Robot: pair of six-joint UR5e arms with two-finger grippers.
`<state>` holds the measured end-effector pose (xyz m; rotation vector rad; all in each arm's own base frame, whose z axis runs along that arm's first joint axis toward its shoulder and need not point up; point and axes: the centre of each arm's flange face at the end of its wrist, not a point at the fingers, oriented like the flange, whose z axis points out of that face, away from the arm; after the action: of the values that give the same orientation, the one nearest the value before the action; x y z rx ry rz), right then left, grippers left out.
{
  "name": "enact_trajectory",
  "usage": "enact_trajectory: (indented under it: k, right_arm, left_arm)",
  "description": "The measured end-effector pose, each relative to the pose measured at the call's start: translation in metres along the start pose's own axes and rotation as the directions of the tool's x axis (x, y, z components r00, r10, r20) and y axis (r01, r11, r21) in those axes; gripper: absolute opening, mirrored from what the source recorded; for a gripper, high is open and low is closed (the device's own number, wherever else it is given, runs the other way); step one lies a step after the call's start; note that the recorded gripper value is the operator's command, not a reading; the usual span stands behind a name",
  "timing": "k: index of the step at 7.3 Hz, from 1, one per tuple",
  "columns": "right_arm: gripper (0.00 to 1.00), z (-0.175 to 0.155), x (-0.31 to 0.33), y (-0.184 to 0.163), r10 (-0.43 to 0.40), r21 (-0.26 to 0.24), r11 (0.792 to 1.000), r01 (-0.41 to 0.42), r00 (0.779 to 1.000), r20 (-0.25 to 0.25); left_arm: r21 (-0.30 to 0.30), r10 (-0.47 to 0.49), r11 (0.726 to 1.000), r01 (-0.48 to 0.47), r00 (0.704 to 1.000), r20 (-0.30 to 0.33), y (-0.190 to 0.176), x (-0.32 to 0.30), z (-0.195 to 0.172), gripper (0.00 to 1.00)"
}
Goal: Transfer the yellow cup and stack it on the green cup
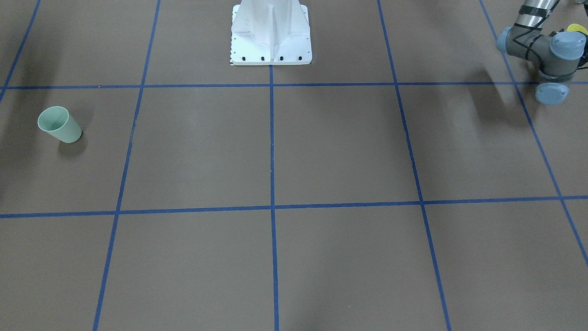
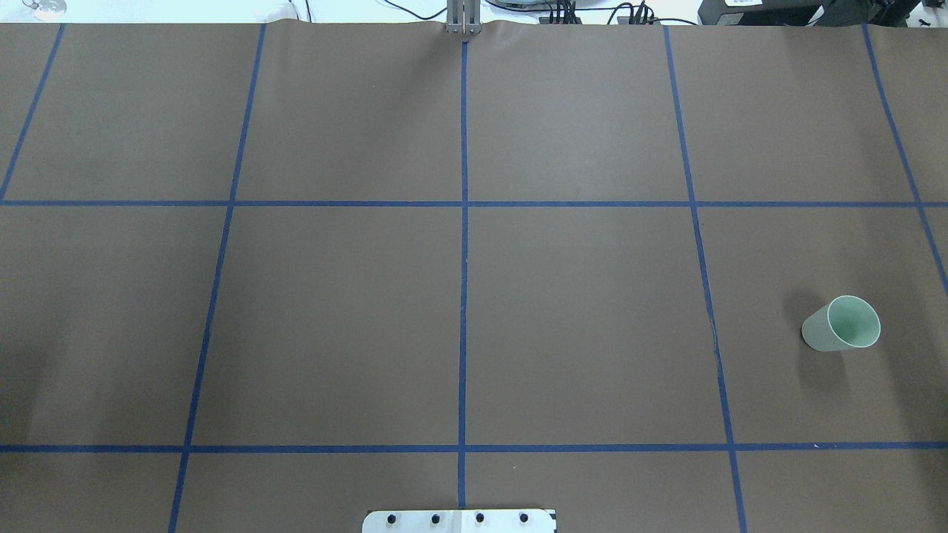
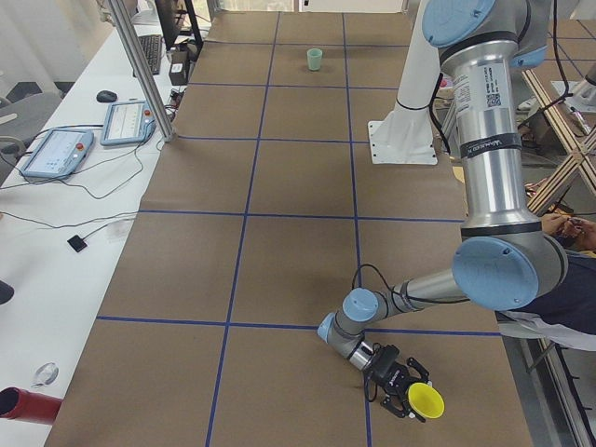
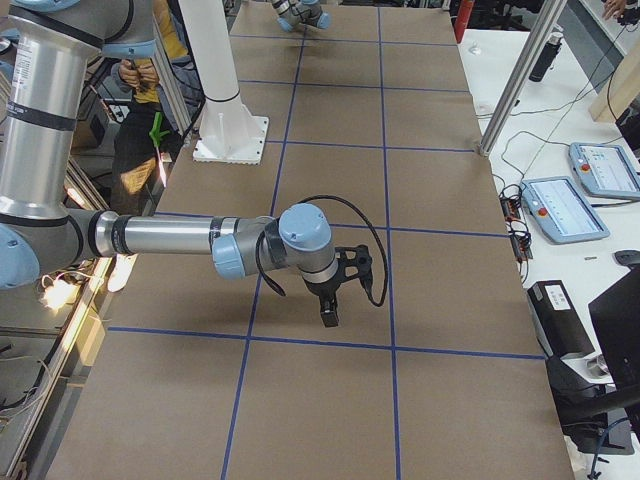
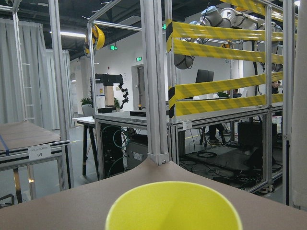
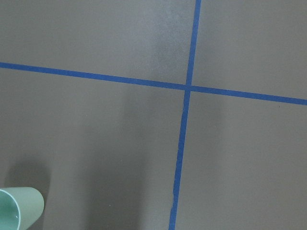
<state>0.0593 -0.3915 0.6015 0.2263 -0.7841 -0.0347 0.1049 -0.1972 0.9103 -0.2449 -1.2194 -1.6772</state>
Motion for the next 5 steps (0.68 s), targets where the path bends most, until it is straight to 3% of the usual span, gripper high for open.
enact_trajectory:
  k: [1, 3, 5]
  right_arm:
    - [1.00, -0.001, 0.001, 0.001, 0.003, 0.002, 1.000, -0.003, 1.000, -0.001]
    - [1.00, -0.003, 0.004, 0.002, 0.011, 0.007, 1.000, -0.011, 1.000, -0.003]
    - [1.00, -0.005, 0.004, 0.001, 0.010, 0.011, 1.000, -0.010, 1.000, -0.003]
  left_arm:
    - [0.013, 0.048, 0.999, -0.048, 0.999, -0.016, -0.020, -0.002, 0.015, 0.02]
    - [0.070, 0.171, 0.984, -0.163, 0.976, -0.131, -0.065, -0.008, 0.023, 0.01]
    - [0.143, 0.273, 0.960, -0.240, 0.913, -0.302, -0.104, 0.022, -0.005, 0.00]
